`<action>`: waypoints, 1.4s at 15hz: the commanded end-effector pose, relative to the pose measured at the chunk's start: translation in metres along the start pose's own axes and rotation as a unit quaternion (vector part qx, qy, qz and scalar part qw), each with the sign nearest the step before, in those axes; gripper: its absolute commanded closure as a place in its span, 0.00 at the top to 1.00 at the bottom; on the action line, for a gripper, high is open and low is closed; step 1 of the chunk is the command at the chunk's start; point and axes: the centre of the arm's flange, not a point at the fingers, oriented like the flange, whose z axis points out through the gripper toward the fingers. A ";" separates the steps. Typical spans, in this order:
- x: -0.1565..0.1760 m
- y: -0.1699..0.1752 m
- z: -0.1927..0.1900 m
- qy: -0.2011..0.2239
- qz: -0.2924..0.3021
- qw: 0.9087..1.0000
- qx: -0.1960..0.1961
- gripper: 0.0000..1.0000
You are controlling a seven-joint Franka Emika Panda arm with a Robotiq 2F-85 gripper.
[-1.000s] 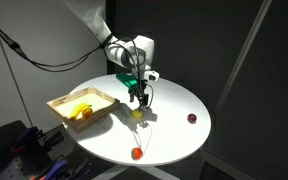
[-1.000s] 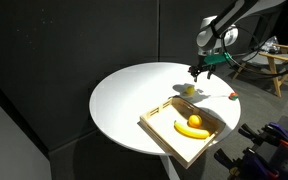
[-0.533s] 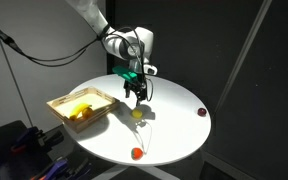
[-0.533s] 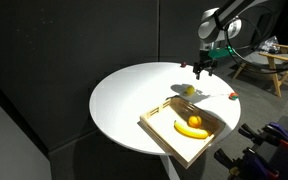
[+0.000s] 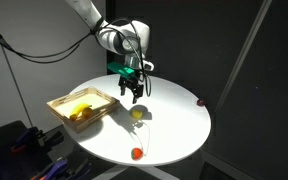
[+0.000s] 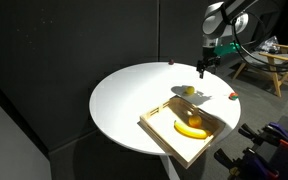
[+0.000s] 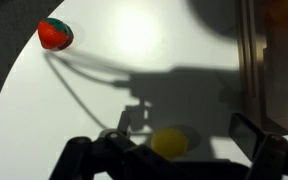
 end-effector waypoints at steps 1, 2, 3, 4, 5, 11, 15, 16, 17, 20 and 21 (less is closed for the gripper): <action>-0.026 0.000 -0.018 -0.002 -0.028 1.000 -0.001 1.00; -0.030 0.000 -0.021 -0.002 -0.031 1.000 0.000 1.00; -0.033 0.000 -0.023 -0.001 -0.029 1.000 0.000 1.00; -0.036 0.000 -0.026 -0.001 -0.026 1.000 0.001 1.00; -0.038 0.000 -0.029 0.000 -0.021 1.000 0.002 1.00; -0.052 -0.004 -0.050 0.031 -0.007 0.999 0.007 1.00; -0.058 -0.005 -0.065 0.051 -0.010 0.999 0.013 1.00; -0.060 -0.005 -0.068 0.055 -0.010 0.998 0.015 1.00; -0.062 -0.005 -0.071 0.060 -0.010 0.998 0.016 1.00; -0.067 -0.004 -0.079 0.069 -0.002 0.997 0.017 1.00; -0.068 -0.004 -0.081 0.071 0.001 0.997 0.017 1.00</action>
